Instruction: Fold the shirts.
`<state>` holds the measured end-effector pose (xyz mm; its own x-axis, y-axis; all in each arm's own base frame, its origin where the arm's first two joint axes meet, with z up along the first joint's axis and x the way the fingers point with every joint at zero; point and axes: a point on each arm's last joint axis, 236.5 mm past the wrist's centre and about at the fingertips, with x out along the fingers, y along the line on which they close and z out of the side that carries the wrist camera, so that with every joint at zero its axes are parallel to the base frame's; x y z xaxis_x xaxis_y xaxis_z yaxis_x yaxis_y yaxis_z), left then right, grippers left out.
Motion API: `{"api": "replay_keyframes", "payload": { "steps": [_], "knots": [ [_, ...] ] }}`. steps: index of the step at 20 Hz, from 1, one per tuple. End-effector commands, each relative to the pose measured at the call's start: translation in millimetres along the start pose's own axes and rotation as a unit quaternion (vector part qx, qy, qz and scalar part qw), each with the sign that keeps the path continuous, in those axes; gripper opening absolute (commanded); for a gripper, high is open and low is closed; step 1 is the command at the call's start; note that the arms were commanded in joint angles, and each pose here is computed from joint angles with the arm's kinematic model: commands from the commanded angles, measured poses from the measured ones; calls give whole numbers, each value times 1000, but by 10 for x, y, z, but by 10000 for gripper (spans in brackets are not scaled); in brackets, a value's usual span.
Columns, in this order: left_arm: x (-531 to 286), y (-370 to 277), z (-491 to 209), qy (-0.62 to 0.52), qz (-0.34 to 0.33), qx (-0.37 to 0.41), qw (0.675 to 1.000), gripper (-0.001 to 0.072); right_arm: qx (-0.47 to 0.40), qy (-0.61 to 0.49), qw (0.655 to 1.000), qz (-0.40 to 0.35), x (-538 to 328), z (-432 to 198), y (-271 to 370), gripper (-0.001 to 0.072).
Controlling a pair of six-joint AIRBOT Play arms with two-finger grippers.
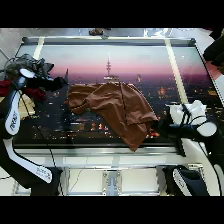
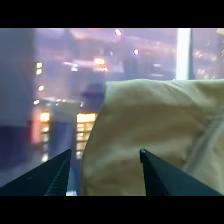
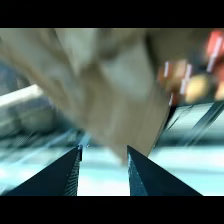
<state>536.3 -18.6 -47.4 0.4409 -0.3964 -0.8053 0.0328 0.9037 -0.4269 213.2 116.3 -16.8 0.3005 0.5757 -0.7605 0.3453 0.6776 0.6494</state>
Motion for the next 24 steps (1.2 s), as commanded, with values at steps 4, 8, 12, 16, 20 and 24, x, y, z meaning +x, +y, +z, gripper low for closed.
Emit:
{"api": "replay_keyframes", "payload": {
  "steps": [4,8,12,16,20,24],
  "knots": [
    [418,-74,-220,100,19,38,994,471,62,125,990,21,429,-971,105,307],
    [449,-63,-320,120,15,36,992,472,89,122,988,-18,689,-1207,126,308],
    [460,-103,-349,125,12,48,991,471,153,138,976,-71,892,-1421,-21,309],
    [457,-110,-368,129,11,48,990,472,220,41,974,-40,1180,-1022,65,309],
    [457,-111,-368,129,11,48,990,472,201,-14,979,-25,1234,-735,70,309],
    [455,-113,-368,129,10,48,990,472,165,27,984,-64,1122,-970,-51,431]
  ]
}}
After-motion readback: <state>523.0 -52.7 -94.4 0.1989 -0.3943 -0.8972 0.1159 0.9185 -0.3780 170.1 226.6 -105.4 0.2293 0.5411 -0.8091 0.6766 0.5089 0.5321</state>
